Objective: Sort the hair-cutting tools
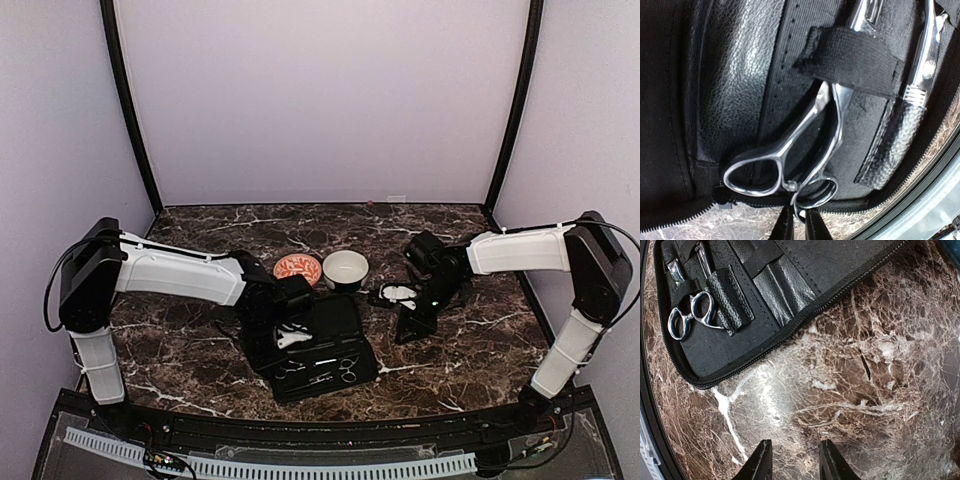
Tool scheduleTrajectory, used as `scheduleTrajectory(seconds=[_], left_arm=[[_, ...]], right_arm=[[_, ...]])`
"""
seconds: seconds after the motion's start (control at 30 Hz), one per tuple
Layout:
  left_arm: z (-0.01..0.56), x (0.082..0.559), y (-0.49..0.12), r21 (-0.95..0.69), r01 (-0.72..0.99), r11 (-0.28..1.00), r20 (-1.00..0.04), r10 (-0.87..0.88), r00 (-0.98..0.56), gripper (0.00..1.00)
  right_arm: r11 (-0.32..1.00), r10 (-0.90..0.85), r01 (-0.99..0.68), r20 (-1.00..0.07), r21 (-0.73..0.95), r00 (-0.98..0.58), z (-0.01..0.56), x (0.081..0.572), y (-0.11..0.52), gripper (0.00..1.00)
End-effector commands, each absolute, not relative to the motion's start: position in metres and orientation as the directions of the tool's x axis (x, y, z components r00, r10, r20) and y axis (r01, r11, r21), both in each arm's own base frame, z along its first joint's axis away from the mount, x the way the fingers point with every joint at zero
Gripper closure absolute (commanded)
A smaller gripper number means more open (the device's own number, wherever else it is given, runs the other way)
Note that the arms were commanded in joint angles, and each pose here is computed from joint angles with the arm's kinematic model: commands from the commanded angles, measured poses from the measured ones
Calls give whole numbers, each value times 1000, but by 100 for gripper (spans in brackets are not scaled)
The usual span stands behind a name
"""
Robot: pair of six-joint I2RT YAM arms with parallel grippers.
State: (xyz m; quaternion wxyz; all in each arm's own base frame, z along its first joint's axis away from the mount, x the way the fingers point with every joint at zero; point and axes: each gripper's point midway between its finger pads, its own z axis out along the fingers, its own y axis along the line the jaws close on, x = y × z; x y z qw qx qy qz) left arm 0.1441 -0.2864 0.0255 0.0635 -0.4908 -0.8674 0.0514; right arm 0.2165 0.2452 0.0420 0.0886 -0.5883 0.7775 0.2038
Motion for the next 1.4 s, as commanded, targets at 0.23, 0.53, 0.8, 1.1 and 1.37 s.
scheduleTrajectory(seconds=[0.23, 0.53, 0.8, 1.1, 1.37], left_arm=[[29, 155, -330, -223, 852, 474, -39, 869, -494, 95], [29, 160, -344, -238, 855, 461, -64, 871, -487, 91], [25, 157, -336, -230, 849, 476, -35, 868, -496, 77], [49, 166, -322, -142, 862, 487, -72, 863, -500, 62], [113, 184, -294, -5, 839, 544, -186, 824, -536, 5]], right_arm=[[209, -881, -957, -386, 201, -273, 46, 219, 251, 68], [210, -881, -957, -386, 198, -273, 47, 220, 251, 68], [210, -881, -957, -384, 202, -274, 46, 219, 251, 68], [212, -881, -956, -384, 202, -277, 49, 219, 251, 68], [215, -846, -972, -479, 98, -235, 114, 234, 258, 67]])
